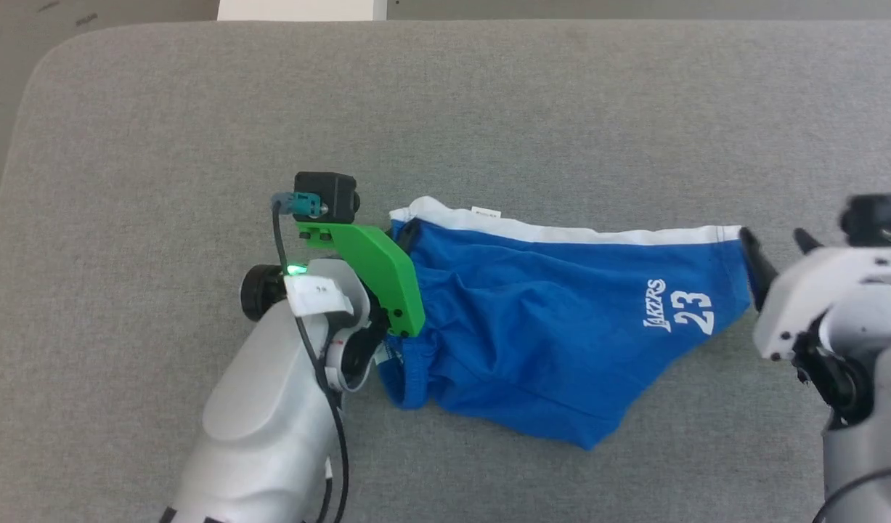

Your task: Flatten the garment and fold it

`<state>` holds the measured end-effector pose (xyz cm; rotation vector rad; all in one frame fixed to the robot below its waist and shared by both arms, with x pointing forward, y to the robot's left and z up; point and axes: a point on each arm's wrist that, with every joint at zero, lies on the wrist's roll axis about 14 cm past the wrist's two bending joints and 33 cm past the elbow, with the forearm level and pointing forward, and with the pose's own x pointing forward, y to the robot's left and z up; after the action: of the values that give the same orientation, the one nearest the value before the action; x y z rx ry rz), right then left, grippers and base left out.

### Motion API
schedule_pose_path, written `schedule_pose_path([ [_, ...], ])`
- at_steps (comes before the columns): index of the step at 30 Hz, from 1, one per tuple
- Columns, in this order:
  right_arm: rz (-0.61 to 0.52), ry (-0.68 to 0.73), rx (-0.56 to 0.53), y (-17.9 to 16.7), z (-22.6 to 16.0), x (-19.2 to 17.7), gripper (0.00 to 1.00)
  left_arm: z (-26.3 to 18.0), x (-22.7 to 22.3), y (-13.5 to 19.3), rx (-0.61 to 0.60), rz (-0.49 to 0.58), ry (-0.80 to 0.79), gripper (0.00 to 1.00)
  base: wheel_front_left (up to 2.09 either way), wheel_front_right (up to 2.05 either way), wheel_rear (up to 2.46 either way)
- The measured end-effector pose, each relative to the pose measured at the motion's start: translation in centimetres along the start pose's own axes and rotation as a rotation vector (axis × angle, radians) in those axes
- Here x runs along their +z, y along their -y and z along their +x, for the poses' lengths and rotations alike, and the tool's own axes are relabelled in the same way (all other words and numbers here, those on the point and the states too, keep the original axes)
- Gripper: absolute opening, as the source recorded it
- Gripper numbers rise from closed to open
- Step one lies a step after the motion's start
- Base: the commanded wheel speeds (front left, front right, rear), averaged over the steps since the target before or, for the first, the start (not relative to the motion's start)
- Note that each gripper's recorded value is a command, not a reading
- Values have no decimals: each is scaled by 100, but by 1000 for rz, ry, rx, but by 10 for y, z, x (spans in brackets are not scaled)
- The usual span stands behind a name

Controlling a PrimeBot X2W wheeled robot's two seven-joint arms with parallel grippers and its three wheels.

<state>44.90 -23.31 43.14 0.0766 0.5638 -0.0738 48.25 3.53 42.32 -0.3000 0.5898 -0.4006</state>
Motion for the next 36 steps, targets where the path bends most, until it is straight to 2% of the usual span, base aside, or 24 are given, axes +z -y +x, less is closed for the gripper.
schedule_pose_path([
  [4,-101,-127,7,-6,12,-9,100,-6,4,7,-17,-12,37,0,0,0,0],
  [10,-191,-272,1,-6,29,-28,100,-11,-1,11,-25,-29,44,0,0,0,0],
  [17,-280,-350,13,-9,43,-38,100,-12,-6,10,-28,-61,40,0,0,0,0],
  [18,-283,-358,18,-10,44,-39,24,-13,-6,10,-28,-64,39,0,0,0,0],
  [19,-287,-361,26,-12,46,-39,0,-13,-7,10,-28,-68,39,0,0,0,0],
  [25,-266,-339,77,-23,45,-32,0,-14,-2,14,-66,-117,59,0,0,0,0],
  [28,-241,-281,97,-27,46,-13,0,-15,8,16,-90,-130,84,0,0,0,0],
  [32,-141,-98,168,-48,47,54,0,-13,51,16,-132,-136,161,0,0,0,0],
  [36,-95,107,225,-66,46,138,0,-8,109,11,-141,-5,249,0,0,0,0],
])
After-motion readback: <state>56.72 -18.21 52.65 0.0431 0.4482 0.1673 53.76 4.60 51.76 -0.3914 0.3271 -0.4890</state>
